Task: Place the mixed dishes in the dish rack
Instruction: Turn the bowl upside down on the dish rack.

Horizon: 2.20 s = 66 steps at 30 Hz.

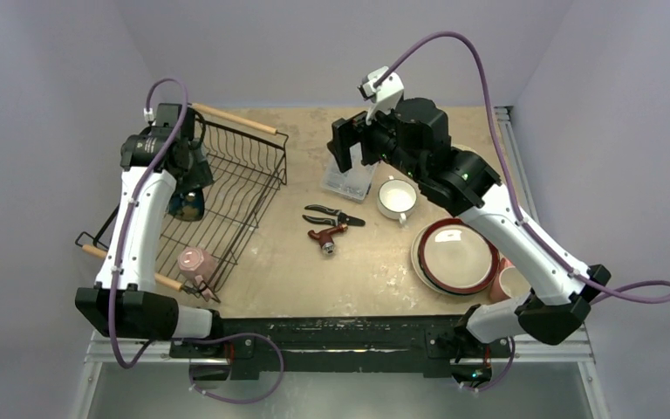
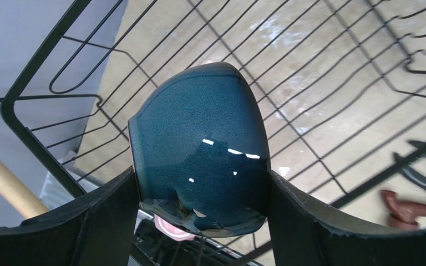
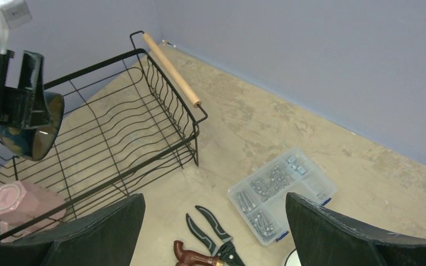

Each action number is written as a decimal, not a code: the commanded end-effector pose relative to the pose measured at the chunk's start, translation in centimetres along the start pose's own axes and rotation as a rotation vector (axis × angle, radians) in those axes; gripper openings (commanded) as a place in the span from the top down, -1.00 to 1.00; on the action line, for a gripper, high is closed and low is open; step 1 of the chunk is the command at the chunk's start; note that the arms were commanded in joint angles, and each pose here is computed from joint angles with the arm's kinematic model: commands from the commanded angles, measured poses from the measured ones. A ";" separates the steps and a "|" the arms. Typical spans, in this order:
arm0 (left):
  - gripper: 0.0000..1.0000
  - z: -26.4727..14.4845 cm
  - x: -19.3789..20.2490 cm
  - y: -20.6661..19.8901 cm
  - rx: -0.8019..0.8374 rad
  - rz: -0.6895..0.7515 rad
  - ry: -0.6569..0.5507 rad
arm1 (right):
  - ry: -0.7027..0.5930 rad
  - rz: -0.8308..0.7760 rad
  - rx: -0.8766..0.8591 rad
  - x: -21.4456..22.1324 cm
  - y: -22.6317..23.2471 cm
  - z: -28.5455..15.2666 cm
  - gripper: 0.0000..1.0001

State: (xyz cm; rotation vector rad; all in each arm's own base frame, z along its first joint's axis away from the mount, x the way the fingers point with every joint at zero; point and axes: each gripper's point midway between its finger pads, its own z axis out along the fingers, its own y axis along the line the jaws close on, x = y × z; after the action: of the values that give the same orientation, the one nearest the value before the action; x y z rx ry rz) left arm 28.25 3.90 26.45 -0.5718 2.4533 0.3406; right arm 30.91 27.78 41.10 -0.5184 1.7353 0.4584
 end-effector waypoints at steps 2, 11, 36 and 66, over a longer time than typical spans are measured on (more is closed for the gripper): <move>1.00 2.7 -1.4 2.2 -0.144 0.047 -0.088 | 0.046 0.028 -0.075 -0.4 1.5 0.4 -0.98; 1.00 7.5 1.8 4.1 -0.293 0.193 -0.003 | 0.113 0.043 -0.112 0.6 2.7 2.2 -0.98; 1.00 12.2 8.8 7.3 -0.543 0.260 0.203 | 0.153 0.035 -0.104 2.5 2.3 2.8 -0.98; -0.63 10.9 10.8 8.6 -0.653 0.238 0.403 | 0.114 0.017 -0.044 2.7 0.3 1.7 -0.98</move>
State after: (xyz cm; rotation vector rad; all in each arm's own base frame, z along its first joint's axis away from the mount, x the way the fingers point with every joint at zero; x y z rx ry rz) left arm 21.68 11.28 10.41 -0.6243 2.8419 1.2180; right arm 31.44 29.44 36.23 -0.5991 1.9101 0.4919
